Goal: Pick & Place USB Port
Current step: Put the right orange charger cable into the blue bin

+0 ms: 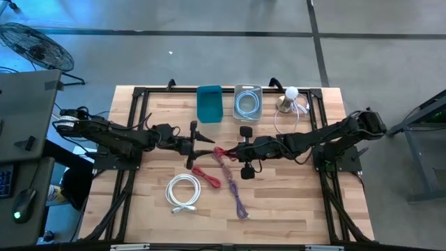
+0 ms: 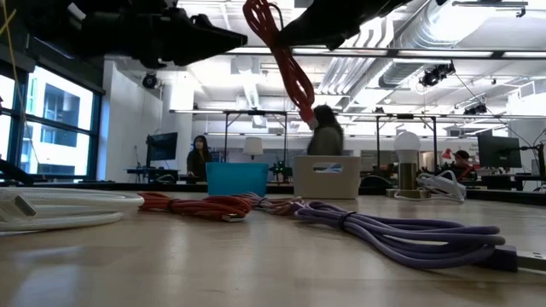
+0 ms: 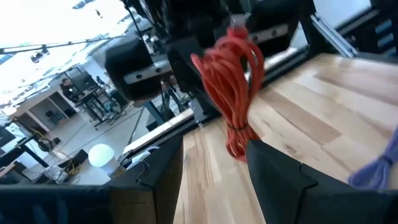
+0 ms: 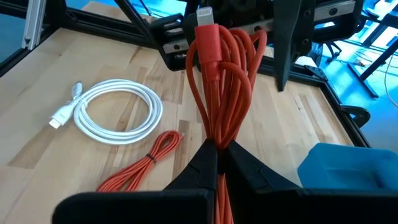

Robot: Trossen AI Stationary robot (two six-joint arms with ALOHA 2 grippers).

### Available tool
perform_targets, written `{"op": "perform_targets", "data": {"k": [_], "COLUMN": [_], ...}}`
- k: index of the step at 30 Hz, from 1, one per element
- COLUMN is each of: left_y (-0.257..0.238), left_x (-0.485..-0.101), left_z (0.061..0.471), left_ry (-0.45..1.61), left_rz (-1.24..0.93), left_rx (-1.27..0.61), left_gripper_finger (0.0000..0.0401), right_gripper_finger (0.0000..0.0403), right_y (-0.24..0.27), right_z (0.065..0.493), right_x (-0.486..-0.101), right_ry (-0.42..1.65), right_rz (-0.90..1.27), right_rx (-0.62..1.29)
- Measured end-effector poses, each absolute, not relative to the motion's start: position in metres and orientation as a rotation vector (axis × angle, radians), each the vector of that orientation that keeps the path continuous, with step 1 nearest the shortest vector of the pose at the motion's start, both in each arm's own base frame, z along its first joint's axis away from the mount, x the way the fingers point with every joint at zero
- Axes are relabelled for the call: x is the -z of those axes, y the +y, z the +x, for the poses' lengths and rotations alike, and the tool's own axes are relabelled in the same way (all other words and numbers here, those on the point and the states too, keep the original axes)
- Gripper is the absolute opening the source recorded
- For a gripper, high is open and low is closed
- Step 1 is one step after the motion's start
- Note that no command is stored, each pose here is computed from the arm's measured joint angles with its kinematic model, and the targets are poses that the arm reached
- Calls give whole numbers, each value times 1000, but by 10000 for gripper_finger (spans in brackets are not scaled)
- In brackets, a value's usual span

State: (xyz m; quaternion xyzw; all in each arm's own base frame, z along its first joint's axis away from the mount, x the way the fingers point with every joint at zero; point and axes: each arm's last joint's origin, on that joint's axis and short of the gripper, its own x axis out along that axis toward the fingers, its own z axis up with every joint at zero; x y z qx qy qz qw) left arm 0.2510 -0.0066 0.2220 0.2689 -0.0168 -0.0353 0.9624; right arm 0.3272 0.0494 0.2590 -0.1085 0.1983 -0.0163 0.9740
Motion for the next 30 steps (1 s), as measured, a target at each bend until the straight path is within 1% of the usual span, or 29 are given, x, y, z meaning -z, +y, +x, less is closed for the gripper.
{"op": "perform_targets", "data": {"k": [7, 15, 30], "left_y": [-8, -8, -8], "left_x": [-226, -226, -227], "left_z": [251, 251, 251], "left_ry": [-83, -80, -86], "left_rz": [471, 381, 363], "left_rx": [93, 111, 126], "left_gripper_finger": [172, 172, 173], "right_gripper_finger": [3, 3, 3], "right_y": [48, 45, 46], "right_z": [328, 329, 330], "right_x": [-260, -260, -263], "right_ry": [388, 387, 356], "right_rz": [-242, -239, -227], "right_rx": [37, 43, 8]}}
